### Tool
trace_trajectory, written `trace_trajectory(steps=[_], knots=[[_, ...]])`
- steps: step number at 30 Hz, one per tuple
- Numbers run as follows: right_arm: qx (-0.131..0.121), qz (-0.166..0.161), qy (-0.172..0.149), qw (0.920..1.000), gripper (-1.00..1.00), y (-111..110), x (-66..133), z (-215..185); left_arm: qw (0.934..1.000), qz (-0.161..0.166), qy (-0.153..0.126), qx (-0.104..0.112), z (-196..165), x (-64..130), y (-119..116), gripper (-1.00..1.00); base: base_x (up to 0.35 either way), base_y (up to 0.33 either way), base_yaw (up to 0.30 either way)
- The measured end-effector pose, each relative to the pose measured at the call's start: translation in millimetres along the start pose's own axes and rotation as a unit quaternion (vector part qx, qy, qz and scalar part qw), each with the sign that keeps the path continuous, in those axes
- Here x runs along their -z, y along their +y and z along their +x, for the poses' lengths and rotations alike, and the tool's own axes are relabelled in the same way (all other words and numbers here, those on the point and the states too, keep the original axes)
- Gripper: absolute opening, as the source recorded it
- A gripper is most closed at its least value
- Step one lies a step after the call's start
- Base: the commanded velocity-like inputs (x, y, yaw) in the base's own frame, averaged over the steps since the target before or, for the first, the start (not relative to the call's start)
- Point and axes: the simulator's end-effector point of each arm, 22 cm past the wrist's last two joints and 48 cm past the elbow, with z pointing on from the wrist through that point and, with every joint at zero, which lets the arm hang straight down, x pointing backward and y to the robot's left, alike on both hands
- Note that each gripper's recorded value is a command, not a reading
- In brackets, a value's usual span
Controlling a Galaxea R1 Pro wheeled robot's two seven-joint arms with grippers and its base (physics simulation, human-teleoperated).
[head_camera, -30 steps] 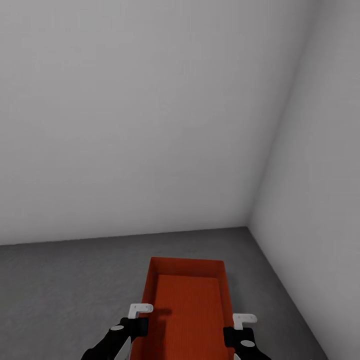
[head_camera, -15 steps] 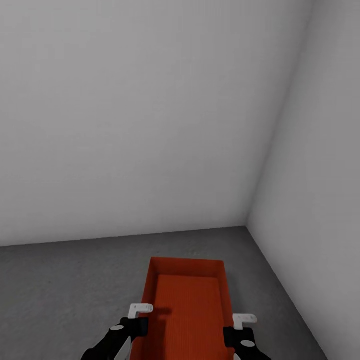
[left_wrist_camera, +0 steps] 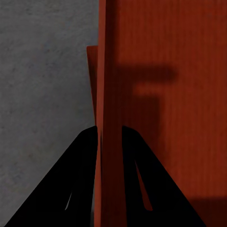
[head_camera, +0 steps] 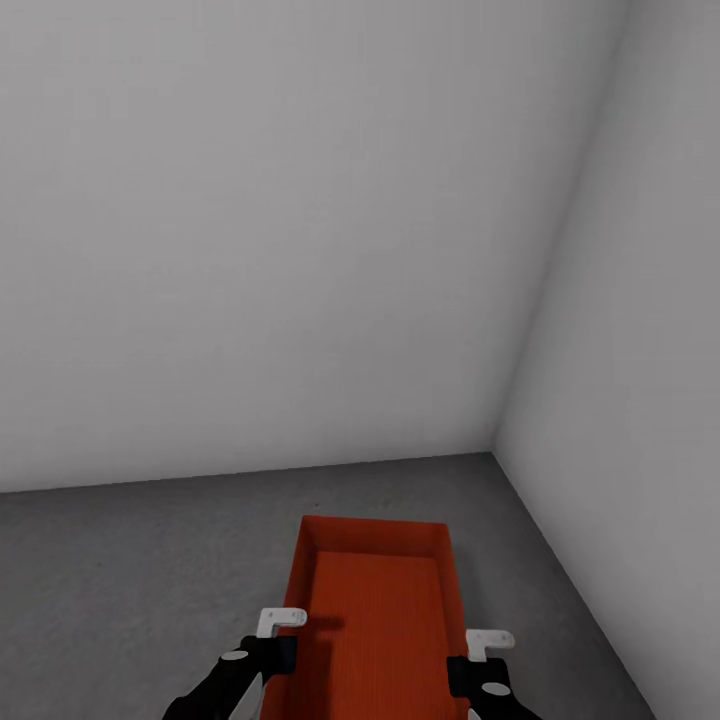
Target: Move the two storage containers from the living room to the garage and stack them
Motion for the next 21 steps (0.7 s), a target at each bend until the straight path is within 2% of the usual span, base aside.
trace_trajectory(steps=[21], knots=[[0.0,0.0,0.001,1.0,-1.0,0.0,0.0,0.3,1.0,0.0,0.001,0.0,0.3,0.0,0.0,-1.0,0.0,0.0,0.0]])
